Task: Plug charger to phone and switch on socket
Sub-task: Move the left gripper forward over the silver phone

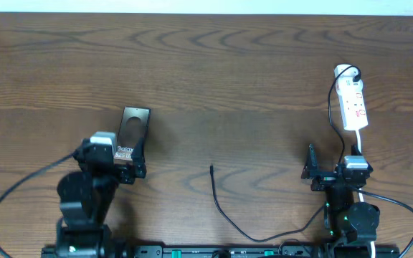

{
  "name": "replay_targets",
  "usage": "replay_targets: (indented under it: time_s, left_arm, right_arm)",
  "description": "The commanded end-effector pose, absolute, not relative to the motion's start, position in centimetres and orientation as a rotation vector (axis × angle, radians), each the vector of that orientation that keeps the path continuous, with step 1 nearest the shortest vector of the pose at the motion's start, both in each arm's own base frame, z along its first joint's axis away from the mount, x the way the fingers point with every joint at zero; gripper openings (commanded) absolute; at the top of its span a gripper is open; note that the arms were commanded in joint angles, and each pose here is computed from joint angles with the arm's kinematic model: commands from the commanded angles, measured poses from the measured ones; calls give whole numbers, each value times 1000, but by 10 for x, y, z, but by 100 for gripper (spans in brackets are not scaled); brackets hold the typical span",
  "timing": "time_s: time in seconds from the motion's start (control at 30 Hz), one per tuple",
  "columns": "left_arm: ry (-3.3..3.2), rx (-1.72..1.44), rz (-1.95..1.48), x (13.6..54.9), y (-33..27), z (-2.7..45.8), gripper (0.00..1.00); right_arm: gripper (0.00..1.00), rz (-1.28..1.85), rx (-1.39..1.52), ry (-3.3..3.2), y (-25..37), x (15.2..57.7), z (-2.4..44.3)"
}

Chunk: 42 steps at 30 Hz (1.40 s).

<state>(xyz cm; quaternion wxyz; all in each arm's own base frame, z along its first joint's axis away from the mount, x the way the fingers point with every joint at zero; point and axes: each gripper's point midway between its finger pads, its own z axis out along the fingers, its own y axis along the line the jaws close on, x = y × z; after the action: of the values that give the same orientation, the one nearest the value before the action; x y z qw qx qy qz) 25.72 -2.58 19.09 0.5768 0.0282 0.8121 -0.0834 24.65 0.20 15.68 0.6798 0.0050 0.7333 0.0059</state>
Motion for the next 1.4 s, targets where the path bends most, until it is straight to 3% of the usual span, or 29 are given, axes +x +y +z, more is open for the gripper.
replay_targets:
  time_s: [0.0,0.43,1.23,1.33,1.37]
  left_arm:
    - [1982,40,-193,270,-23,213,98]
    - [2632,-90,-63,268,2,193,98]
    - [2873,-93,-168,298,-10,117,98]
    - [2904,-97,-170,306,-9,100,59]
    - [2933,-100,-172,307,-9,90,55]
  right_arm:
    - [99,6,2,1647,2,246,156]
    - [99,6,2,1647,2,246,156]
    - [99,6,2,1647,2,246,156]
    - [99,6,2,1647,2,246,156]
    - [99,6,2,1647,2,246,156]
